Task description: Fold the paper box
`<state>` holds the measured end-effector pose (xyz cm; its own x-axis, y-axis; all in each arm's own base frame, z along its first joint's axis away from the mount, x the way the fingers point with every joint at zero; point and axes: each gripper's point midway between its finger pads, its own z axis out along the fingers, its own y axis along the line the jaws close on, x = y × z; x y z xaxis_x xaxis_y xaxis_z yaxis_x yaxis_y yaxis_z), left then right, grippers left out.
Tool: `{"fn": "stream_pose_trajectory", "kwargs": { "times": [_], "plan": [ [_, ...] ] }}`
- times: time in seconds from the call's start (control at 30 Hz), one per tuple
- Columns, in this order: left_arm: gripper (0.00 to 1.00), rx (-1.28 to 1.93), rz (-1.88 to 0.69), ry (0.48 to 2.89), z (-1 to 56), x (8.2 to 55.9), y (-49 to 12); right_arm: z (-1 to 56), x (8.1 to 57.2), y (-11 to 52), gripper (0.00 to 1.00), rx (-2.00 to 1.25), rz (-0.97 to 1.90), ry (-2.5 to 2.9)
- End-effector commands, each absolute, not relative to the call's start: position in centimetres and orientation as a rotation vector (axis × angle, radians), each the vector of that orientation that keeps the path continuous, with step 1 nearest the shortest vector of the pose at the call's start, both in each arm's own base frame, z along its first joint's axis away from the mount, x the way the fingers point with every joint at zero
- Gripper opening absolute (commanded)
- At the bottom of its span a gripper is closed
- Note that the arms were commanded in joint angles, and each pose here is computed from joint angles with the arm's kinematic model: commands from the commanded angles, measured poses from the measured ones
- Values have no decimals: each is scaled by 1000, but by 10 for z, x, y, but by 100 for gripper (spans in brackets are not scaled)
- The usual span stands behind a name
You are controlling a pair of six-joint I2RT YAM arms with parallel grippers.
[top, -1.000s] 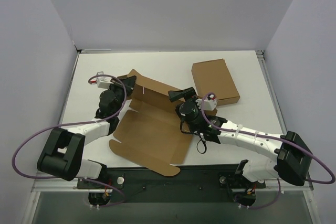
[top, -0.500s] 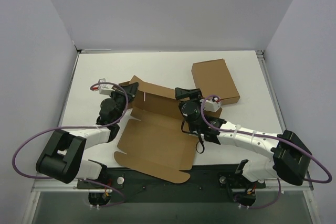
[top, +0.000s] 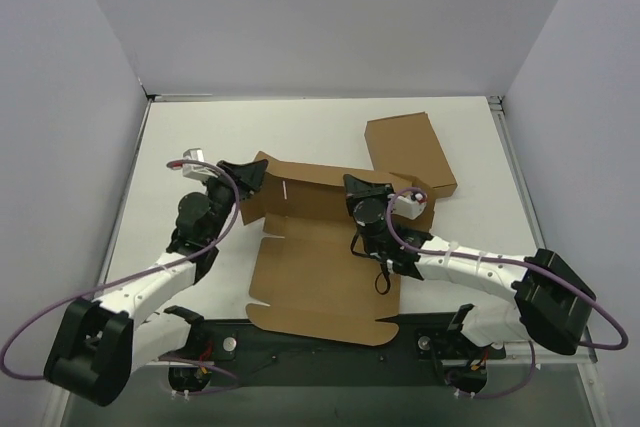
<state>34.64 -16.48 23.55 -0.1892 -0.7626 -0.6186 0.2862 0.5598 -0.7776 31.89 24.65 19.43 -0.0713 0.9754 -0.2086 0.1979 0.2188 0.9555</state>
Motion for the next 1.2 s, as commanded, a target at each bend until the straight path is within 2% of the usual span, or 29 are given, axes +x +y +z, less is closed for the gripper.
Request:
{"fn": "stream_pose_trajectory", "kwargs": {
  "times": [0.0,0.07,0.23,0.4,0.77,1.17],
  "plan": [
    [65,-349,-786,1541,249,339,-141,209,321,230,0,1139,952,1429],
    [66,-294,-745,1528,268,335,-137,210,319,227,0,1138,959,1425],
    [66,-182,-700,1667,266,339,-147,207,317,222,0,1128,969,1428],
    [64,-53,-830,1733,276,344,-180,206,315,222,0,1120,983,1435],
    [60,3,-933,1950,217,328,-216,201,316,216,0,1114,964,1432],
    [61,30,-970,2018,182,299,-238,201,316,214,0,1090,932,1445]
  ]
}}
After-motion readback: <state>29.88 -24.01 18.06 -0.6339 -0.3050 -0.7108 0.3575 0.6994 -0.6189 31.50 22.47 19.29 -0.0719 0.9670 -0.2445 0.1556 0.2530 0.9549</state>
